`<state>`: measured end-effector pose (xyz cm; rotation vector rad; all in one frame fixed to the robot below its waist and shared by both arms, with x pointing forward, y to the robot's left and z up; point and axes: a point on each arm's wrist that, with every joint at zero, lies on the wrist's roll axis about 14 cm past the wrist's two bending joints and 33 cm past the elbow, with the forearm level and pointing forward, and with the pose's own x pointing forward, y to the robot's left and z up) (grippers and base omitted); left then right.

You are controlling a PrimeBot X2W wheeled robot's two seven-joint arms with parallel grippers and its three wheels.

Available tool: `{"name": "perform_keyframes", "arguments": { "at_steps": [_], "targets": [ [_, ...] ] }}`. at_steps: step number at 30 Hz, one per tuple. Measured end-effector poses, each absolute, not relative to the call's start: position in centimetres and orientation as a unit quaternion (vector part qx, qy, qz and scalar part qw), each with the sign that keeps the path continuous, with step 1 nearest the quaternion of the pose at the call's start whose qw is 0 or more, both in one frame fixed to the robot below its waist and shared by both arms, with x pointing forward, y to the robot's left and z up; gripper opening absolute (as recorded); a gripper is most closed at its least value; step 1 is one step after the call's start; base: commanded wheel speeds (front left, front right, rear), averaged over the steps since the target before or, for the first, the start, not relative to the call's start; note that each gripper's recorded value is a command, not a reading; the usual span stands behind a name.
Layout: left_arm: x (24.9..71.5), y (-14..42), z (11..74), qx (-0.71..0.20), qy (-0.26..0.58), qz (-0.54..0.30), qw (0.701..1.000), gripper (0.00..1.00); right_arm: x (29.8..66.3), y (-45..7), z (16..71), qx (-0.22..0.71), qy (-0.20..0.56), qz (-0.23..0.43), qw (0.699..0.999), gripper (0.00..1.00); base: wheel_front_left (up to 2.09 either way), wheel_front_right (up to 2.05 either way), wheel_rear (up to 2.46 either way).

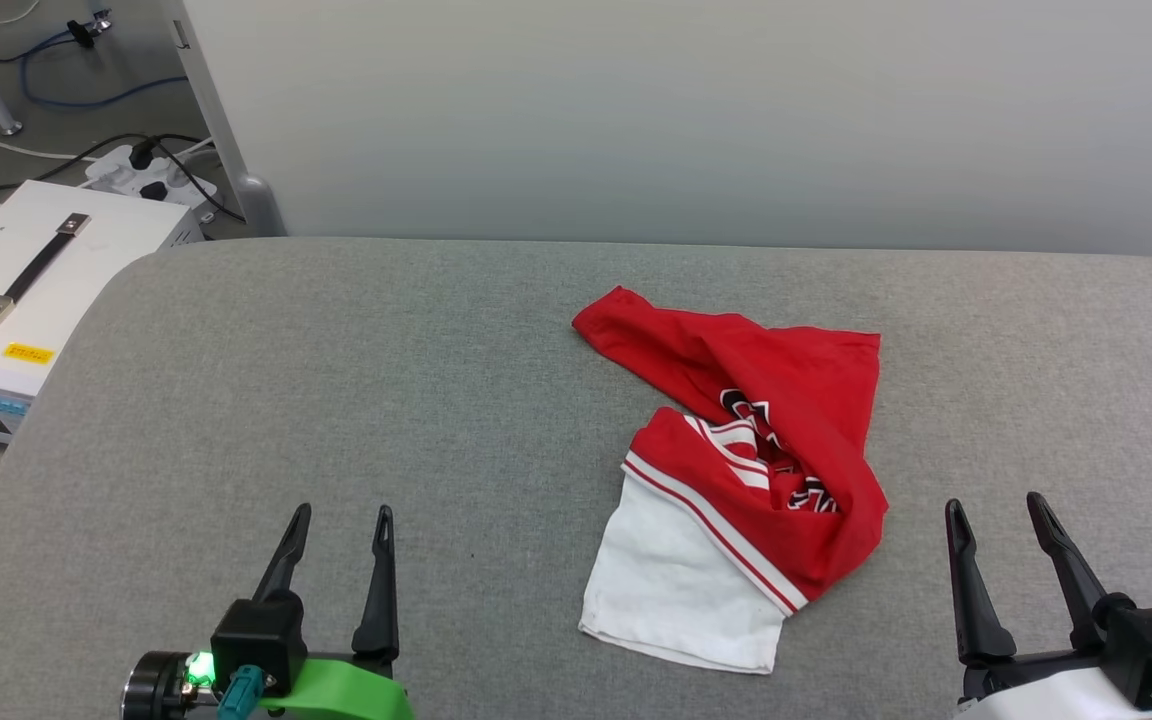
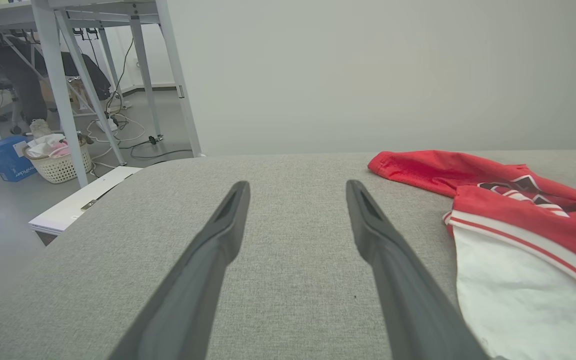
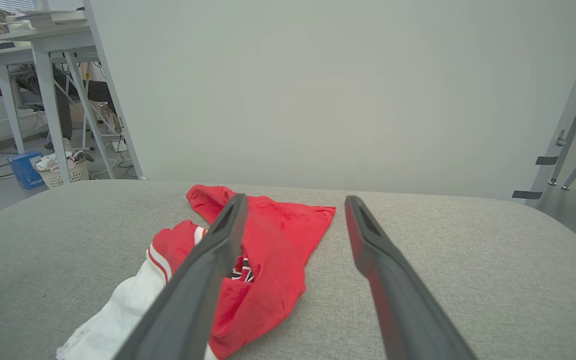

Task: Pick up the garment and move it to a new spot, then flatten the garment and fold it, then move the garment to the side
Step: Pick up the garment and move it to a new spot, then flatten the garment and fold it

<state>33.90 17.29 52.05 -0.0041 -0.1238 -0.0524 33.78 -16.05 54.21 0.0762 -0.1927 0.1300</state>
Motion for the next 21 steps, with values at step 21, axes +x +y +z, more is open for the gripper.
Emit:
{"name": "perform_keyframes", "arguments": {
  "at_steps": [21],
  "targets": [
    [34.4,17.5,50.6,-0.001,-0.039,-0.023,0.999,1.00,38.4,-10.2,60.8,0.005,-0.178,0.232,0.956,1.00,0.00,0.00,0.00]
  ]
}}
